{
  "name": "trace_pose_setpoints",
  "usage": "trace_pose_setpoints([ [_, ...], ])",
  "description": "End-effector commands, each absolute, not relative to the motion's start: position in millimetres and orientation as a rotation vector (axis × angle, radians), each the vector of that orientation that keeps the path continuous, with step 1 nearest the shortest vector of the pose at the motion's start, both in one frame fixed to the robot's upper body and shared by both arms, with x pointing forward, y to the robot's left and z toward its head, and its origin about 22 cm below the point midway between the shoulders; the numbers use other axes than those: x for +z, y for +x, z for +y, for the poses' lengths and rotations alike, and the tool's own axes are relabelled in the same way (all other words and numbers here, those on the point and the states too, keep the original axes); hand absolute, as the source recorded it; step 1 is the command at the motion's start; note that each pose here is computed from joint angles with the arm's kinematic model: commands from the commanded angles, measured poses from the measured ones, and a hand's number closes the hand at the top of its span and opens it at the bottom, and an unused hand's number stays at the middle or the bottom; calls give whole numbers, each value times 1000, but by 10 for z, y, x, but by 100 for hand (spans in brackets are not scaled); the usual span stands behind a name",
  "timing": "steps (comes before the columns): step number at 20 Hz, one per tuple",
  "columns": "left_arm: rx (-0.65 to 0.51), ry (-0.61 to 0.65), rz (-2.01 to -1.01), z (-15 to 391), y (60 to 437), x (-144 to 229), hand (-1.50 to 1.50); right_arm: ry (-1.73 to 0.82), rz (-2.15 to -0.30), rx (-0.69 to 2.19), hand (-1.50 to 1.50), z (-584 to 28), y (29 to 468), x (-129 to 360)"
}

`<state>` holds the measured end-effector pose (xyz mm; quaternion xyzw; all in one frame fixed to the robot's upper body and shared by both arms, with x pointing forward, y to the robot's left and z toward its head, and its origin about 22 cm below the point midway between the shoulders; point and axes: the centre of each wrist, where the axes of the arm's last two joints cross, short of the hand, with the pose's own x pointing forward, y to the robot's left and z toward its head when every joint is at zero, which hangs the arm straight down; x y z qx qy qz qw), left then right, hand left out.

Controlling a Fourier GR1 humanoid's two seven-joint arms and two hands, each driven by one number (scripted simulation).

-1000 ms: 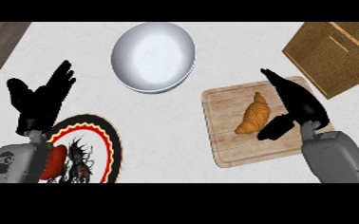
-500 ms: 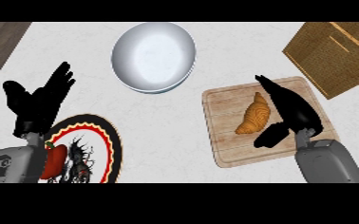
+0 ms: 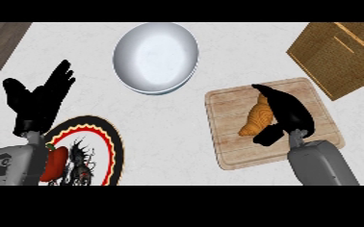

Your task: Pick the croissant from the cutting board and place it in the basket

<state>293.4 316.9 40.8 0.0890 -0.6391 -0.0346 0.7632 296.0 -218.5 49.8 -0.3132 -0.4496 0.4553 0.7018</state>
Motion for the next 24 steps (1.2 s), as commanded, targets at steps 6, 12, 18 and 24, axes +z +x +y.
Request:
trace_pose_setpoints([
  [6, -83, 204, -1372, 3111, 2927, 332, 0, -704, -967, 1144, 150, -1938, 3010, 233],
  [12, -78, 186, -1393, 3140, 2839, 302, 0, -747, -938, 1077, 150, -1708, 3327, 233],
  [18, -156, 131, -1435, 2939, 3063, 476, 0, -921, -858, 522, 150, -1325, 3733, 619],
  [24, -168, 112, -1435, 2840, 3132, 499, 0, -959, -927, 302, 150, -1082, 4079, 871],
])
